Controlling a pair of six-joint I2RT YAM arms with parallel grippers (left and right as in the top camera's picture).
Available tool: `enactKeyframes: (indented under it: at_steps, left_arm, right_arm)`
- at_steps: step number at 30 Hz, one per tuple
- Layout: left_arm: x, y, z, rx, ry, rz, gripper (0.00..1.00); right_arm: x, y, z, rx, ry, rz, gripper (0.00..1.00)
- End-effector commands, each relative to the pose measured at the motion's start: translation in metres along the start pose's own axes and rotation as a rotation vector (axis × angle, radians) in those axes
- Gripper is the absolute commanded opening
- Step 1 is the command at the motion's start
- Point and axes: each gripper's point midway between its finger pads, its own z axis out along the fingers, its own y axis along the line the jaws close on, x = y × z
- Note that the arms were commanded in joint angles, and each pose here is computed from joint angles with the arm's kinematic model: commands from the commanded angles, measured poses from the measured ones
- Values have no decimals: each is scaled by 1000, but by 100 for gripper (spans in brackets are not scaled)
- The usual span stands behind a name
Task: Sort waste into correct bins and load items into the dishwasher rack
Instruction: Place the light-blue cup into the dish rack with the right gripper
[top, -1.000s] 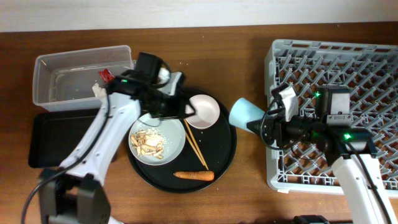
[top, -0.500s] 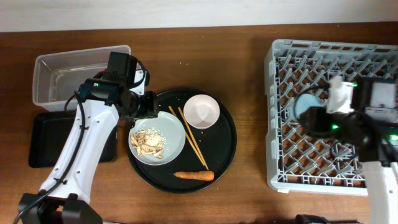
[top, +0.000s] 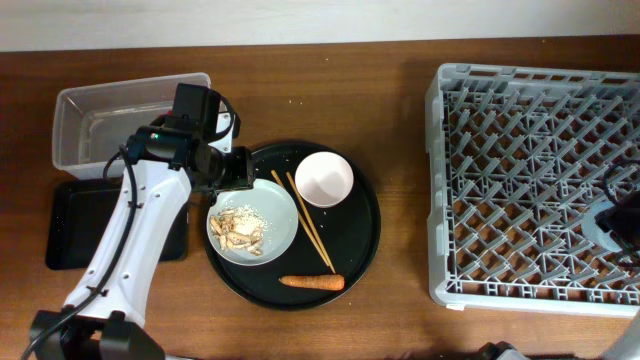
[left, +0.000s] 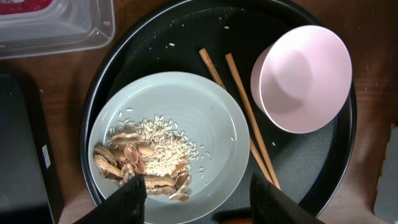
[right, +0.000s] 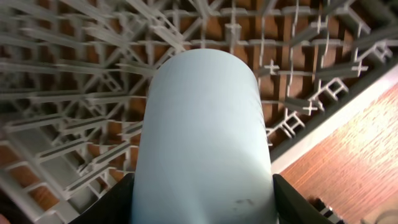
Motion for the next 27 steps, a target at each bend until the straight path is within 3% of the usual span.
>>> enactKeyframes:
  at_steps: [1, 4, 12, 19, 27]
  left_arm:
    - [-6, 0, -9, -3, -32, 10, 53]
    - [-6, 0, -9, -3, -32, 10, 53]
    - [-6, 0, -9, -3, -32, 10, 58]
    - [-6, 0, -9, -3, -32, 10, 59]
    - [-5, 0, -9, -3, -29, 9, 60]
  right_arm:
    - [-4, -14, 20, 28, 70, 67, 8]
    - [-1, -22, 45, 41, 157, 93, 10]
    - [4, -23, 70, 33, 249, 107, 60]
    - [-17, -2, 34, -53, 179, 102, 73]
    - [-12, 17, 23, -127, 207, 85, 73]
